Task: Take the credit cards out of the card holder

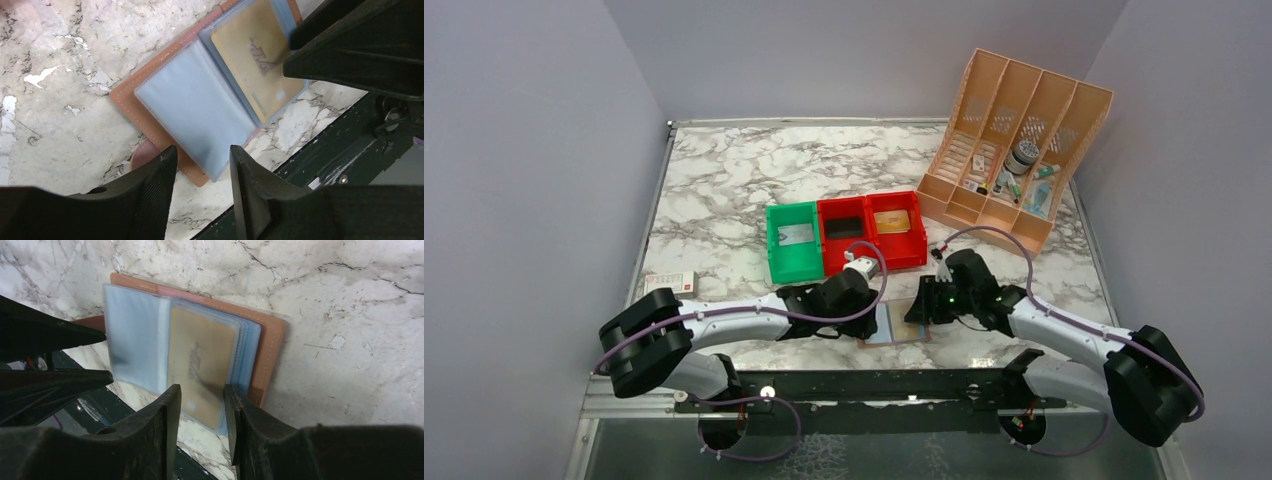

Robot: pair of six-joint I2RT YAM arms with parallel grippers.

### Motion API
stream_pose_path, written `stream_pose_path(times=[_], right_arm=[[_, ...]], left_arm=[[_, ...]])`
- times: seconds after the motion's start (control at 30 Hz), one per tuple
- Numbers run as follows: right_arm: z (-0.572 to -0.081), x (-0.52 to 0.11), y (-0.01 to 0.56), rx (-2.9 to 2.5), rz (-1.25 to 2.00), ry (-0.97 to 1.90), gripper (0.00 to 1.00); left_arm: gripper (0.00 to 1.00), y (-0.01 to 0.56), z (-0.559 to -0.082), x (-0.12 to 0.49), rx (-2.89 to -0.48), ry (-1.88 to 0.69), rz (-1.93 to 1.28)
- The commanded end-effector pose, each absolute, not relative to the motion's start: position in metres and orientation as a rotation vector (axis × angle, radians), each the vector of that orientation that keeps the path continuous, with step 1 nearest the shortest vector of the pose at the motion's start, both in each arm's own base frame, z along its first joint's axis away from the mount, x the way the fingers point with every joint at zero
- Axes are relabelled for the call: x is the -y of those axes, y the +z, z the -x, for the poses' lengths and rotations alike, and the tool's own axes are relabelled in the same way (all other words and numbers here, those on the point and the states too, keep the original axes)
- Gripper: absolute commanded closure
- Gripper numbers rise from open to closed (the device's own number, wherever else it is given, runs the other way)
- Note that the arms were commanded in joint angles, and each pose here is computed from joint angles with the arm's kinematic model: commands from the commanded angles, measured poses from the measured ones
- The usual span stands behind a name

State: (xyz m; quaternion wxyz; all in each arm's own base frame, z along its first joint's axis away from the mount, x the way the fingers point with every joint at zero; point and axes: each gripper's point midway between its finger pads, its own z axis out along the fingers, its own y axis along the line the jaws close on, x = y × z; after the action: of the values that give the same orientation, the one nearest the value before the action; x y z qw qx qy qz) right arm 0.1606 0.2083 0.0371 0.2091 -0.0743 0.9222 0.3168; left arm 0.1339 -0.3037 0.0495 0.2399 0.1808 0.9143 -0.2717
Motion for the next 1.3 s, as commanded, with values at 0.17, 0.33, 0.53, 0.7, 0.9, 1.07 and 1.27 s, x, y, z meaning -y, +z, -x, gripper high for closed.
stream_pose_path(times=[0.17,0.33,0.53,0.7,0.9,1.07,1.27], right_arm=[[-0.163,-0.214,0.033,-2.567,0.234,0.905,0.66],[-0.162,-0.223,0.043,-2.521,0.25,0.988,0.74],[-0.16,-0.228,0.051,-2.497,0.269,1.04,0.78],[-0.16,-0.228,0.052,-2.497,0.269,1.04,0.78],[-0.162,-0.223,0.049,-2.517,0.262,0.984,0.75],[-0.158,-0.225,0.044,-2.548,0.283,1.0,0.7],[-0.168,-0.214,0.033,-2.583,0.231,0.871,0.68]], left_arm=[[0.68,0.034,-0.133,0.298,-2.512,-0.715,-0.473],[0.75,0.029,-0.131,0.298,-2.516,-0.735,-0.457],[0.78,0.026,-0.13,0.297,-2.522,-0.736,-0.451],[0.8,0.025,-0.128,0.298,-2.527,-0.737,-0.459],[0.81,0.025,-0.128,0.298,-2.528,-0.736,-0.462],[0.82,0.025,-0.129,0.299,-2.529,-0.73,-0.473],[0.84,0.025,-0.13,0.299,-2.532,-0.719,-0.481]])
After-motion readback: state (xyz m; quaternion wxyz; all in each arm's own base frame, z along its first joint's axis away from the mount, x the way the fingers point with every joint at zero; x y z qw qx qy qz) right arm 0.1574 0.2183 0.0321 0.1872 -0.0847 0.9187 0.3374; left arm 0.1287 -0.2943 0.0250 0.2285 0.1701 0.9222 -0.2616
